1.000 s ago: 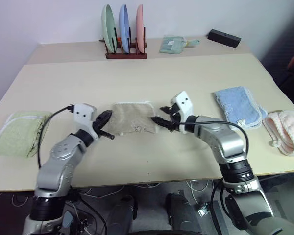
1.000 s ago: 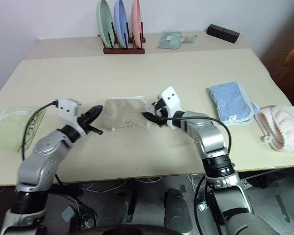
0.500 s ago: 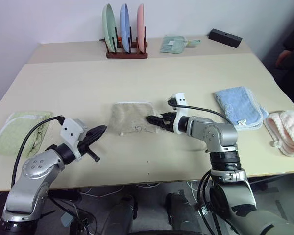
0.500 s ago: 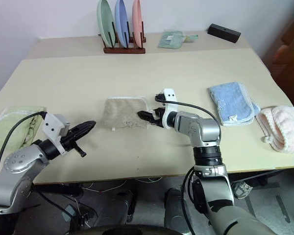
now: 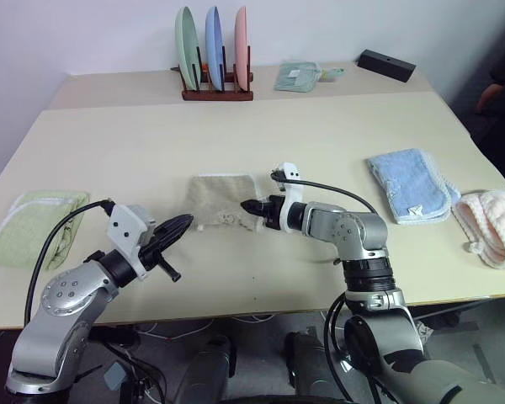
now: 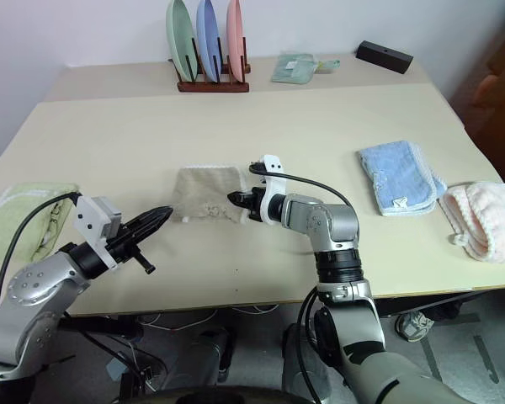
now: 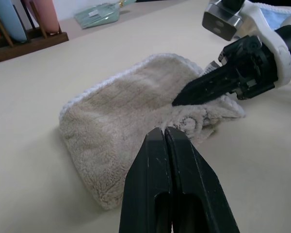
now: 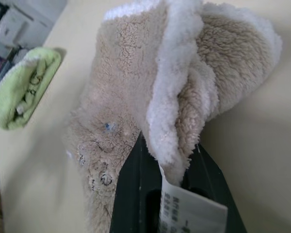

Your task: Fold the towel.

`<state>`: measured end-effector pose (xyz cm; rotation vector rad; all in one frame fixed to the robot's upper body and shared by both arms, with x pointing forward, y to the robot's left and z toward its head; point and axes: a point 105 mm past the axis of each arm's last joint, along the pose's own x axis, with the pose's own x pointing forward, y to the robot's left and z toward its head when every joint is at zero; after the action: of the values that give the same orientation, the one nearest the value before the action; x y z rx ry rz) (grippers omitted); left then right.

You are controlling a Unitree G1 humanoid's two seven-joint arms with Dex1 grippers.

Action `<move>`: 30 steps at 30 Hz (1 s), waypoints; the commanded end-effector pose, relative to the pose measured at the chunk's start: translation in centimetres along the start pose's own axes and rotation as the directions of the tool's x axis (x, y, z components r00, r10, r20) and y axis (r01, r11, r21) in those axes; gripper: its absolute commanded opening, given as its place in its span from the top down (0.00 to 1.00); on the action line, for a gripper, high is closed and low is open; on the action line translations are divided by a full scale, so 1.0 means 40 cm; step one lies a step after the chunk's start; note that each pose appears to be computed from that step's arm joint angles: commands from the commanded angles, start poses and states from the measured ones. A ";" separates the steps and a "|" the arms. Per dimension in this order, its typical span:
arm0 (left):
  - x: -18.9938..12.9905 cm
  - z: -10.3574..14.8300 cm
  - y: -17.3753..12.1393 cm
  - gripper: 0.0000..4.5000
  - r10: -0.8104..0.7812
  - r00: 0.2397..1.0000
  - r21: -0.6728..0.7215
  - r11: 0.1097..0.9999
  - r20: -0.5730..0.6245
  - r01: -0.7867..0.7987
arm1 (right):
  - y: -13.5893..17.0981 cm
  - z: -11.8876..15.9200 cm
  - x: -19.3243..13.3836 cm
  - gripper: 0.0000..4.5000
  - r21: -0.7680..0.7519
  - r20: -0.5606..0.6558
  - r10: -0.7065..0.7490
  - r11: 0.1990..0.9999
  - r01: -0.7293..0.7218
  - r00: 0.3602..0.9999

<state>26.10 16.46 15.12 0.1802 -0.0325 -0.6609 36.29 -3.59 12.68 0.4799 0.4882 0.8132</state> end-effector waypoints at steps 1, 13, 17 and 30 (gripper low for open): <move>0.017 0.036 -0.010 1.00 -0.018 0.998 0.022 1.000 0.058 0.016 | 0.023 0.181 -0.105 0.99 -0.051 0.291 0.017 0.999 -0.002 0.957; 0.128 0.048 -0.039 1.00 -0.163 0.980 0.017 0.987 0.111 0.162 | -0.166 0.357 -0.540 0.99 0.245 0.656 -0.480 0.866 0.437 0.583; 0.157 0.050 -0.049 1.00 -0.209 0.970 0.022 0.978 0.124 0.208 | -0.246 0.239 -0.617 0.99 0.400 0.569 -0.672 0.730 0.554 0.474; 0.159 0.034 -0.062 1.00 -0.242 0.964 0.026 0.970 0.108 0.241 | -0.286 0.154 -0.658 0.64 0.498 0.487 -0.770 0.632 0.594 0.412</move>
<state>29.79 10.55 15.17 0.1465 -0.0866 -0.9080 31.15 -31.34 14.70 0.7217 0.1500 -0.2905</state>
